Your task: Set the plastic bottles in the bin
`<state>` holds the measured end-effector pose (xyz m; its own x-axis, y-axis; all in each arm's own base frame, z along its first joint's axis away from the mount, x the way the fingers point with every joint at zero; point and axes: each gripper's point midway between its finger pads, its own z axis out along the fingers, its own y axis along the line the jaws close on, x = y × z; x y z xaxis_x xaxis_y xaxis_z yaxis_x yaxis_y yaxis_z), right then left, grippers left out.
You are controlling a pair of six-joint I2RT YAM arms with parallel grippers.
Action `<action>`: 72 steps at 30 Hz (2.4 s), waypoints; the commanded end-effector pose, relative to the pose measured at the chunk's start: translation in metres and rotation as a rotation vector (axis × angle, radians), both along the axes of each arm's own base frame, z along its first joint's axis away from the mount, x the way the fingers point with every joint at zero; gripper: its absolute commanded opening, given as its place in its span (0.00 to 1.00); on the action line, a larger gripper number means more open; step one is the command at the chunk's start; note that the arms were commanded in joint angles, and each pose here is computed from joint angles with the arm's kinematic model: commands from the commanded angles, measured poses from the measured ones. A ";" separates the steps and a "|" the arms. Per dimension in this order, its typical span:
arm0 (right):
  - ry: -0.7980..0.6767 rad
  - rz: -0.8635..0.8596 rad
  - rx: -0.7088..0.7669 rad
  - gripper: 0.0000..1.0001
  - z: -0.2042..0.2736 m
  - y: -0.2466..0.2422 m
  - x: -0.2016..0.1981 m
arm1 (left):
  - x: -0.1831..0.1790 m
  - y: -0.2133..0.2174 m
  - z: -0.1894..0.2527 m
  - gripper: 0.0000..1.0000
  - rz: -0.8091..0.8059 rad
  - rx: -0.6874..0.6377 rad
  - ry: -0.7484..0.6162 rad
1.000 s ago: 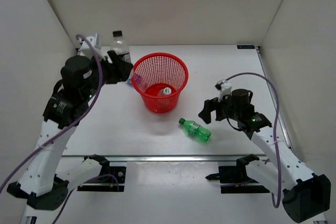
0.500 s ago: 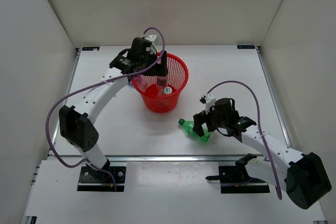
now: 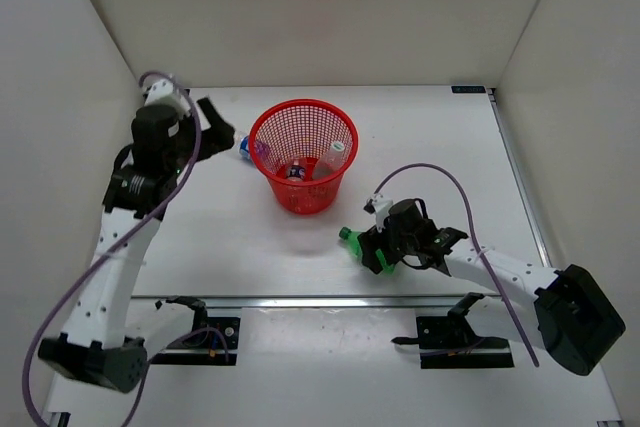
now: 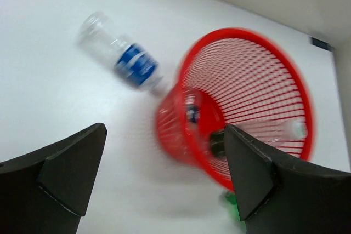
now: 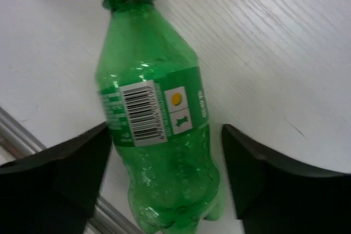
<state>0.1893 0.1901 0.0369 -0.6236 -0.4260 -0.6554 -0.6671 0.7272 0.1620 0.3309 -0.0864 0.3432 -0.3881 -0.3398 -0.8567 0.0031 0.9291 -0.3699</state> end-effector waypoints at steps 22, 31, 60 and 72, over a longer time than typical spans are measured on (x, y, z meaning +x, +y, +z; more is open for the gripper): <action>-0.784 0.017 0.647 0.02 0.378 0.015 0.128 | -0.047 0.038 -0.148 0.99 0.184 -0.068 0.353; -0.513 0.235 0.674 0.53 0.332 0.129 0.153 | -0.030 0.042 -0.160 0.98 0.224 -0.086 0.365; -0.784 -0.326 0.544 0.97 0.338 -0.066 0.173 | 0.190 0.029 -0.213 0.98 0.613 -0.275 0.405; -0.785 -0.605 0.465 0.96 0.315 -0.154 0.171 | 0.189 0.031 -0.282 0.99 0.640 -0.257 0.549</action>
